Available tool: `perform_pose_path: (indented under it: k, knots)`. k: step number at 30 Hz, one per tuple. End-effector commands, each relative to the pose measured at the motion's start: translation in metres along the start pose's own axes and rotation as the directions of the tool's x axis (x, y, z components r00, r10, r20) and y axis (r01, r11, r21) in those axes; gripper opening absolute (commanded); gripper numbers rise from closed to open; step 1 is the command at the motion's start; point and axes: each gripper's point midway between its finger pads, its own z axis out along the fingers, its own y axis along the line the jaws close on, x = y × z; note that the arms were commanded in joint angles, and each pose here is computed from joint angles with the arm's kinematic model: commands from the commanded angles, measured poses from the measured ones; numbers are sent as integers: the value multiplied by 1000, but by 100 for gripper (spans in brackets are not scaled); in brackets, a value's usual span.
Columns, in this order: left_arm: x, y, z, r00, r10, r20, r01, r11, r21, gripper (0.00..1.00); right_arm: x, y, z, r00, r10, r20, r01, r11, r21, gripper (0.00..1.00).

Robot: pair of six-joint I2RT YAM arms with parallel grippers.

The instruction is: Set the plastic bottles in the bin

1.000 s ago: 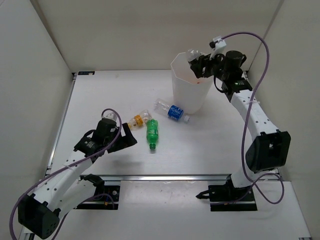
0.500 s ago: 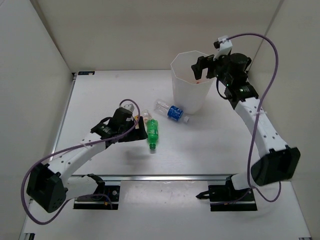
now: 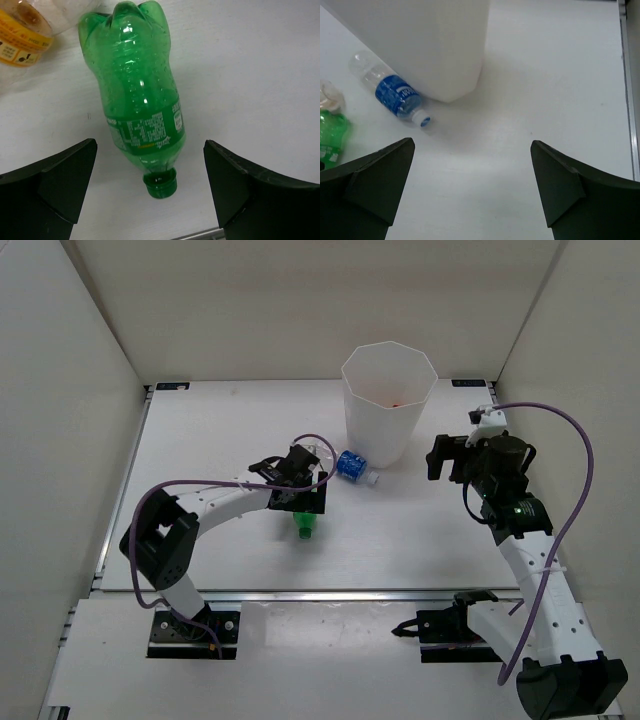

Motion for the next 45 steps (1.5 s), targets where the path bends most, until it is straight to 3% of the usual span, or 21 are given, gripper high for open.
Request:
perform_pose_path:
  k: [1,10,12,17,19,24,27,31,33,35,37,38,40,41,42,43,45]
  knots:
    - [-19,-1,1,998,13,59,-10,998,-55,99,5,-7,-18,999,48,13,-49,999,20,99]
    - [-10,3,38,998,-12,65,20,991,-133,98,32,5,-33,999,49,-7,-49,998,-41,97]
    - [-7,1,46,998,-13,53,20,990,-139,93,41,11,-35,999,39,-26,-41,997,-58,97]
    - [-5,-5,45,999,0,48,7,988,-152,64,50,12,-39,998,11,-56,-14,999,-49,96]
    - [-6,-8,32,999,2,47,4,990,-139,56,50,9,-42,998,0,-69,-3,999,-35,95]
    - [-13,-25,-25,992,-19,126,25,999,-46,51,54,-4,-44,998,-9,-59,10,1000,20,96]
    - [-57,-36,-80,948,-96,303,83,995,53,55,66,-12,-43,996,-1,-84,5,999,51,96]
    - [-131,-50,-144,839,-185,511,88,974,209,52,87,-23,-40,991,21,-129,-9,995,97,96]
    - [-178,-58,-177,752,-237,615,100,963,248,54,95,-27,-39,989,48,-143,-31,992,121,96]
    - [-210,-72,-179,716,-238,656,78,962,263,56,99,-30,-41,986,64,-157,-40,988,148,96]
    - [-258,-96,-212,629,-289,722,57,943,328,58,95,-28,-44,987,72,-141,-52,989,141,97]
    - [-266,-107,-194,641,-269,719,51,949,311,59,94,-26,-44,989,68,-134,-50,990,131,96]
    - [-306,-131,-225,580,-307,755,11,929,370,60,94,-23,-45,990,76,-117,-61,990,124,96]
    - [-322,-143,-229,553,-325,768,6,923,386,58,97,-19,-44,990,81,-119,-68,991,112,95]
    - [-328,-151,-203,565,-299,769,4,933,360,57,95,-19,-45,990,83,-113,-71,991,109,96]
    - [-341,-159,-223,524,-325,787,-9,922,387,57,97,-17,-45,989,96,-115,-84,991,108,95]
    - [-355,-169,-194,533,-332,778,1,920,392,63,94,-15,-44,990,100,-100,-90,991,100,95]
